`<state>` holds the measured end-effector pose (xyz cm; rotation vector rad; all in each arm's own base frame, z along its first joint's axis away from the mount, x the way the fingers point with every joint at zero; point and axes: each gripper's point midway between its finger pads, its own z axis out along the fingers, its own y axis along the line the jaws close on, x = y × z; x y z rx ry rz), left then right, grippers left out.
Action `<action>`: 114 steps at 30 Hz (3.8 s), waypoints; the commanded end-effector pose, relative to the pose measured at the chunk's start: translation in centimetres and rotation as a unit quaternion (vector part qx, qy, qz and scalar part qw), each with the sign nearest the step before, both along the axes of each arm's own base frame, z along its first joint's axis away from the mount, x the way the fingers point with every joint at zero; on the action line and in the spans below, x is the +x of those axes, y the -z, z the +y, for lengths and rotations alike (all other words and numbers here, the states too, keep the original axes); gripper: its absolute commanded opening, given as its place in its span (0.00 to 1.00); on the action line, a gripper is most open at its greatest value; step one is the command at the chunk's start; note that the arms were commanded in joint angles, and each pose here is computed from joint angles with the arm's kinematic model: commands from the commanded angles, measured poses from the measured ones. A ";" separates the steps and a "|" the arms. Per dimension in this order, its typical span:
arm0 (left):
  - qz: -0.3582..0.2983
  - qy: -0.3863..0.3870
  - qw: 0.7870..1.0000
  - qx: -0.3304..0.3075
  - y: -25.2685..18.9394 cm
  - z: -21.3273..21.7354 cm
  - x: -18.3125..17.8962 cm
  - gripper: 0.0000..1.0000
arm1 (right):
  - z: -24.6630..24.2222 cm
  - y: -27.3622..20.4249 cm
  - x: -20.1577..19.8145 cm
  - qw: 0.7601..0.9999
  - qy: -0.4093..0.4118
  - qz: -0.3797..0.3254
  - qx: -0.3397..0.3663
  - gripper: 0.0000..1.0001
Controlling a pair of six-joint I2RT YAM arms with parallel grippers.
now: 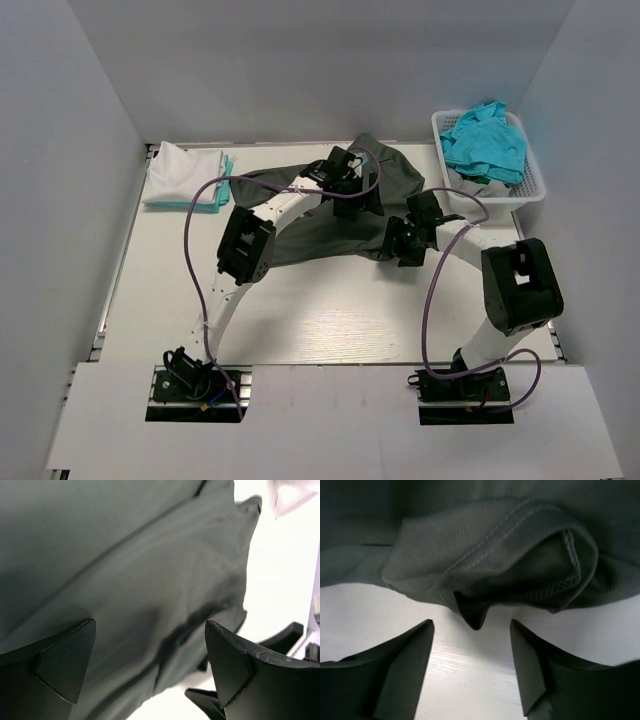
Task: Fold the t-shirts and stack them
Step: Flatten out the tshirt
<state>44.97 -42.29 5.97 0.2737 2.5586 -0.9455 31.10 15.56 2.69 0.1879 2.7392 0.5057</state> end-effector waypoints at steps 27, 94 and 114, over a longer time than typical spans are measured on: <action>0.081 -0.114 0.963 0.232 12.9 8.0 -1.9 1.00 | -2.9 -1.9 -15.1 0.997 0.010 0.076 0.032 0.11; -0.051 -0.003 0.986 0.159 -3.5 7.9 -5.5 1.00 | 0.0 -11.9 -3.0 0.987 -0.089 -0.130 -0.044 0.72; -0.021 -0.028 0.982 0.187 1.0 8.4 -3.6 1.00 | 8.9 -2.2 -5.3 0.972 -0.227 -0.055 -0.035 0.58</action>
